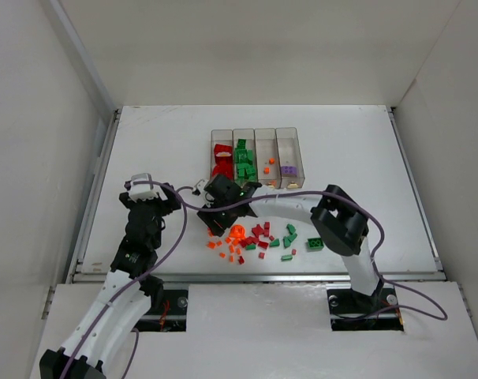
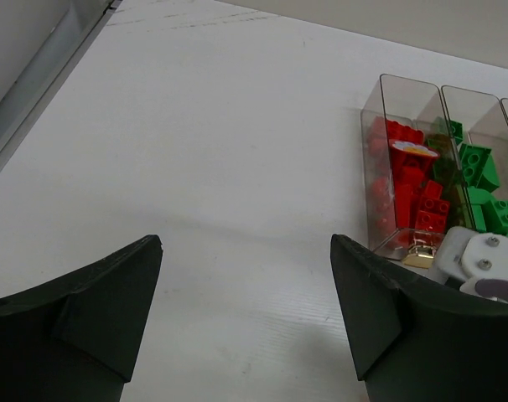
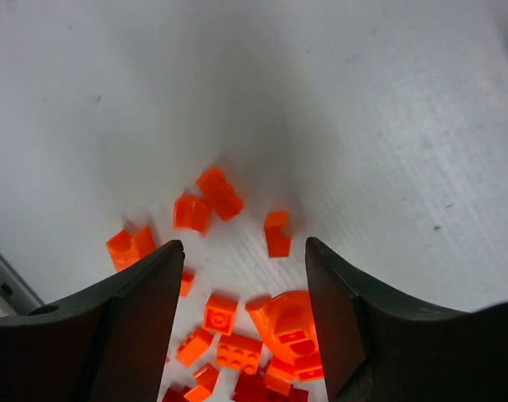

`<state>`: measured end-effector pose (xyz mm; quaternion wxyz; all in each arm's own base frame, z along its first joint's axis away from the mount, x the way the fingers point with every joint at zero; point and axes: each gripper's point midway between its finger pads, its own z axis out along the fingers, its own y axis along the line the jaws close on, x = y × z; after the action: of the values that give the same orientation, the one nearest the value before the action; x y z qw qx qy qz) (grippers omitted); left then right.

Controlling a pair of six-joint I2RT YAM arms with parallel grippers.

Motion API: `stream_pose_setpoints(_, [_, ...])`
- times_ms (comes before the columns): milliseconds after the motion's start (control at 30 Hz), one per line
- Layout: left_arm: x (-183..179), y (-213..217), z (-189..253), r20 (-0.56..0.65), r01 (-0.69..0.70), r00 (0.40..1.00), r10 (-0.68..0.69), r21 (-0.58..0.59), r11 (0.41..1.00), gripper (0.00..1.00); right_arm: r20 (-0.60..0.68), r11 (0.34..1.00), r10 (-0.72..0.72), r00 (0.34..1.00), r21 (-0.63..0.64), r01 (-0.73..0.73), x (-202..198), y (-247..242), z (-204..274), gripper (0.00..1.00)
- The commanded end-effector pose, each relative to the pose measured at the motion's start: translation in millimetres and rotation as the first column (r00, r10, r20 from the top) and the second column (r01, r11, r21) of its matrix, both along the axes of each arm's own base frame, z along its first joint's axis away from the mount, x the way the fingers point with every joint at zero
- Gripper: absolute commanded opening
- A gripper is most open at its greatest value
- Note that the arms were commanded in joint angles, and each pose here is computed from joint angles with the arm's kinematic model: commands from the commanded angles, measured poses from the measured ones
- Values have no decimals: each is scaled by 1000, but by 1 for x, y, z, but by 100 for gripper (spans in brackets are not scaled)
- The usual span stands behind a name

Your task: Sort the legos into containers by color

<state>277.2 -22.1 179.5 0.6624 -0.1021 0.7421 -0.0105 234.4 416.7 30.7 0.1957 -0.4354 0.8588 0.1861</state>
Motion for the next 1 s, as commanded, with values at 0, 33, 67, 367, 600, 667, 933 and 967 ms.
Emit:
stream_pose_setpoints(0, [2,1,11,52,-7,999,9,-29,1000,78,45,998,-11,999,59,9,14,16,12,65])
stream_pose_setpoints(33, [2,4,11,51,-18,998,19,-29,999,78,60,998,-34,998,50,31,18,14,12,64])
stream_pose_setpoints(67, [2,4,11,51,-18,998,20,-29,999,78,66,998,-40,997,44,37,19,12,9,64])
stream_pose_setpoints(367, [2,6,11,51,-27,998,29,-29,999,78,72,997,-80,994,-8,81,25,6,-8,50])
stream_pose_setpoints(600, [2,5,11,51,-18,998,20,-30,999,78,61,998,-56,997,21,55,22,12,-7,22])
stream_pose_setpoints(667, [2,5,11,51,-18,998,20,-30,999,78,56,998,-55,997,12,55,21,10,-14,9])
stream_pose_setpoints(933, [2,-7,12,54,62,997,-62,-3,998,63,47,963,-211,976,184,199,45,0,49,0])
stream_pose_setpoints(967, [1,-9,15,64,78,995,-79,7,997,63,42,941,-263,964,233,247,62,-8,64,0])
